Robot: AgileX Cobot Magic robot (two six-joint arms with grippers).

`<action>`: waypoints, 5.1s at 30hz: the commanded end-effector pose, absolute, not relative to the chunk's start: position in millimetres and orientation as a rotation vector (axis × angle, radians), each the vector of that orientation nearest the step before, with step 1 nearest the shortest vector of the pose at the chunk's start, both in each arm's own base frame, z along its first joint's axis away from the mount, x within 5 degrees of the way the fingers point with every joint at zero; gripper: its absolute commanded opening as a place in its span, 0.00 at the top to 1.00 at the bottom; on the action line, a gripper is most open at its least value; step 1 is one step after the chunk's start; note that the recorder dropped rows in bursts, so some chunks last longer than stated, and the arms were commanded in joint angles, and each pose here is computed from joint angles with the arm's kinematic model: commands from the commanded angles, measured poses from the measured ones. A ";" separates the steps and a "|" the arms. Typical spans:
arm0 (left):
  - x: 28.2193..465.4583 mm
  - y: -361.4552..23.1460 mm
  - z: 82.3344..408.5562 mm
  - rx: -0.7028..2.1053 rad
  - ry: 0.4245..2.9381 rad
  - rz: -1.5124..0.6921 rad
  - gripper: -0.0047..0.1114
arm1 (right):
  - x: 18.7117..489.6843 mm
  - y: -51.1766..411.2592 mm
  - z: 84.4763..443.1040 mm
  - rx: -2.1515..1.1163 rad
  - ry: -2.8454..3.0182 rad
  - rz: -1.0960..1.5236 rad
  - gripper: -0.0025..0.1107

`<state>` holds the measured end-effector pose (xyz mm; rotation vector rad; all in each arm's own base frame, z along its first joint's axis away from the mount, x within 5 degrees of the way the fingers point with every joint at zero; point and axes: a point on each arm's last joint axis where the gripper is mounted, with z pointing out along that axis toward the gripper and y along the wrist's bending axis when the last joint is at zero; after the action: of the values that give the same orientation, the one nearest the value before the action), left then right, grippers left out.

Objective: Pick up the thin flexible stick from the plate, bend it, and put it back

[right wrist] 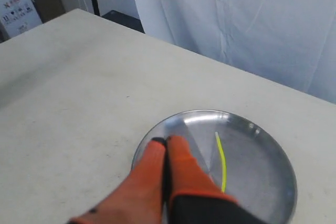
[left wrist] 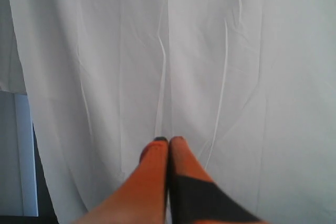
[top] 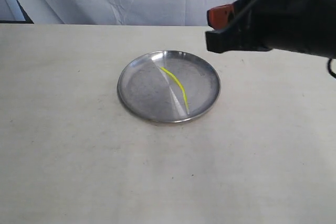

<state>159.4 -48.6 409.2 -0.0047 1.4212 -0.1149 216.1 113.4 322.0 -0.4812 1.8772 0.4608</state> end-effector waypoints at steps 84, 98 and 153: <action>112.7 -42.8 363.7 0.051 1.461 -0.647 0.96 | 56.1 18.3 198.4 -0.059 1.650 0.164 0.98; 50.0 12.3 293.5 -0.978 1.124 -0.872 0.96 | 56.1 18.3 198.4 -0.059 1.650 0.164 0.98; 63.3 12.5 190.9 -0.537 1.689 -0.198 0.96 | 56.0 18.8 198.1 -0.063 1.653 0.168 0.98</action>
<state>63.8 12.5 191.5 -0.5458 1.6925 -0.2052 56.3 18.5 198.3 -0.0586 1.6558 0.1676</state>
